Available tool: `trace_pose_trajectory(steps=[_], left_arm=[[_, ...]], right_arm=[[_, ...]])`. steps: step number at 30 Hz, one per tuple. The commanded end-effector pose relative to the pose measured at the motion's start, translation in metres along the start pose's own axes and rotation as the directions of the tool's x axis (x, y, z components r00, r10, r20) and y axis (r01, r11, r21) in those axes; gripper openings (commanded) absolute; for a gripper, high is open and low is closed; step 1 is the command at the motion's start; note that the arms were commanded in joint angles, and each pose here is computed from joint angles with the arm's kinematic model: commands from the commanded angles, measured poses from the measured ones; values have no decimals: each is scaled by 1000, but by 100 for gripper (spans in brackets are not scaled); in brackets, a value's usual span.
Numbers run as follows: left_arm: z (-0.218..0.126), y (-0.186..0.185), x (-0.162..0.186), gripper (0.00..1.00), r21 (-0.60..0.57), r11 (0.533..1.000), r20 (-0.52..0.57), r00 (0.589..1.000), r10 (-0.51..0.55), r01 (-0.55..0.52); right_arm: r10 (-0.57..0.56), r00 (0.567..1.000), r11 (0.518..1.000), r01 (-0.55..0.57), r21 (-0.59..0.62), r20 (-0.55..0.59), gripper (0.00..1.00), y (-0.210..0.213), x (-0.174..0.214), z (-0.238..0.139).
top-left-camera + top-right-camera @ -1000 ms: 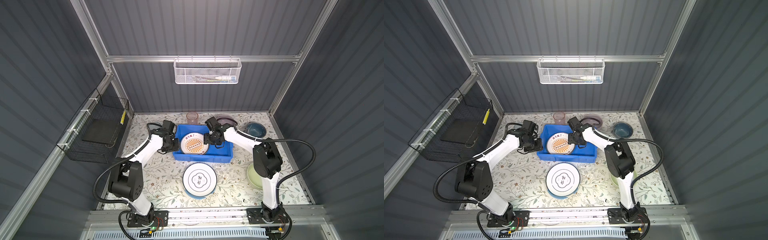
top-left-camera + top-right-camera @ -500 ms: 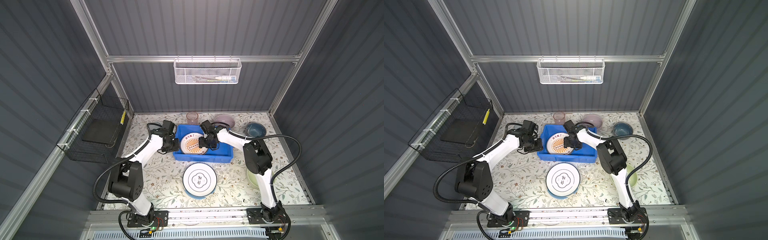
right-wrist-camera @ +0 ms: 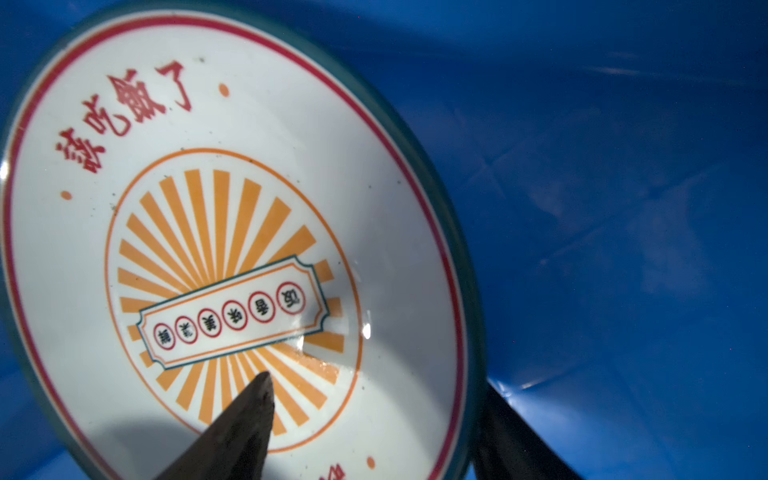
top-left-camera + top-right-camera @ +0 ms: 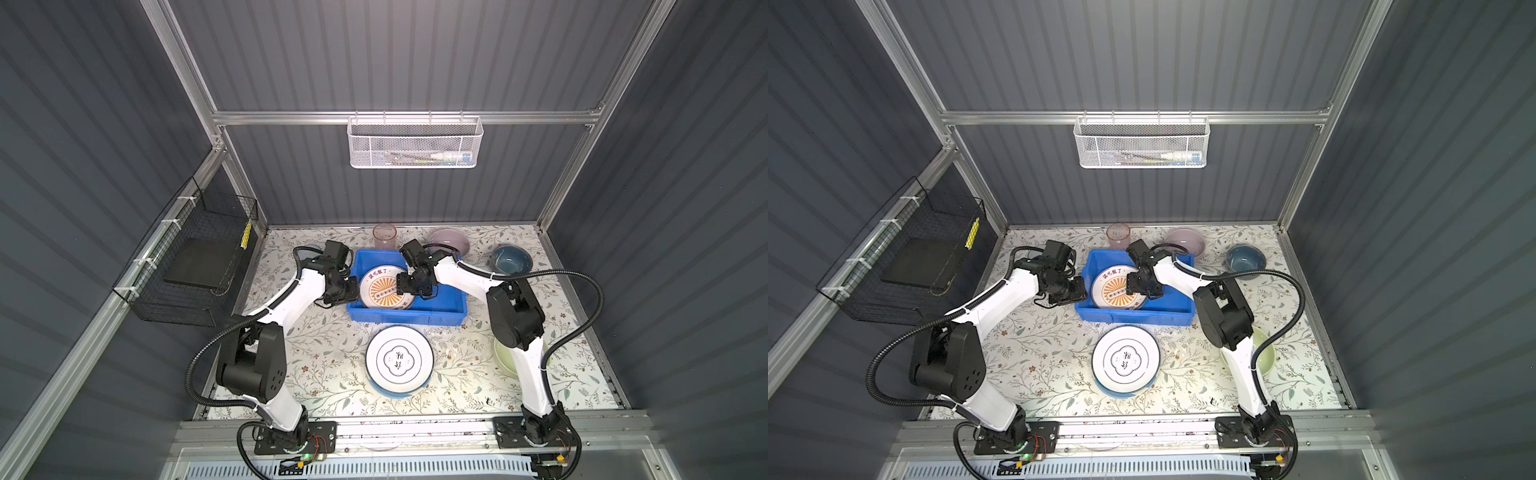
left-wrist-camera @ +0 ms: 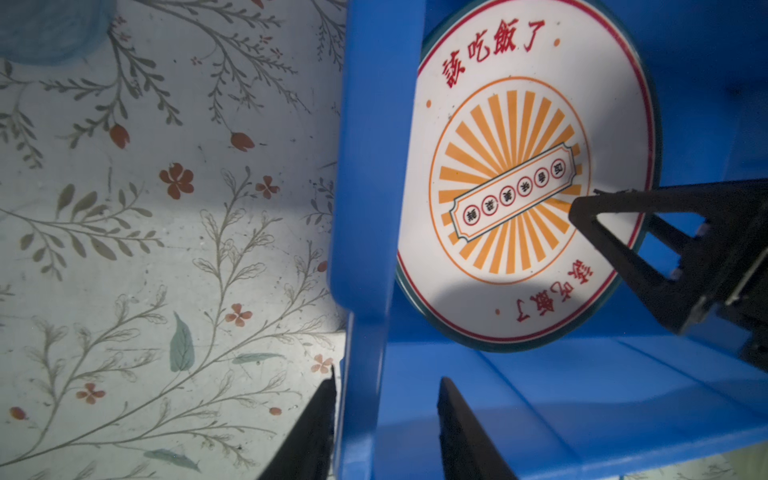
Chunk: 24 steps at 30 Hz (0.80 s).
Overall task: Place the mixed dishes into the plastic bin
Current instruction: 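Lower the orange-sunburst plate onto the green-rimmed plate and open both grippers, then move both grippers back down to the rims of the cloud-emblem plate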
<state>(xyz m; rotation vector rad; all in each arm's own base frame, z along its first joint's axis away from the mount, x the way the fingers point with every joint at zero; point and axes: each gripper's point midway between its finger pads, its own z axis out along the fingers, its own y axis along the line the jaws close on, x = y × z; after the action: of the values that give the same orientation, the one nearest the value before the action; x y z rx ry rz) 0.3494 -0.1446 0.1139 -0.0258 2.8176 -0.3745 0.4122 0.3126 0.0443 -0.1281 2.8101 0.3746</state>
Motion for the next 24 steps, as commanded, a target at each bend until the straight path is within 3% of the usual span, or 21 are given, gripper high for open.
trace_pose_trajectory(steps=[1,5,12,16,24], left_arm=[[-25,1,-9,51,-37,999,55,998,15,-13],[-42,2,-9,58,-44,999,77,997,31,-28],[-67,-16,14,59,63,991,27,993,118,-120],[-79,-29,35,57,156,975,14,987,157,-157],[-81,-30,80,56,134,975,-19,984,179,-175]], right_arm=[[-5,999,999,3,43,43,74,-14,-6,-28],[-31,995,997,25,66,90,76,-25,-11,-61],[-72,983,996,78,-30,169,76,-18,3,-119],[-65,982,990,85,-108,178,76,-18,29,-144],[-12,976,984,50,-169,217,72,-26,92,-170]])
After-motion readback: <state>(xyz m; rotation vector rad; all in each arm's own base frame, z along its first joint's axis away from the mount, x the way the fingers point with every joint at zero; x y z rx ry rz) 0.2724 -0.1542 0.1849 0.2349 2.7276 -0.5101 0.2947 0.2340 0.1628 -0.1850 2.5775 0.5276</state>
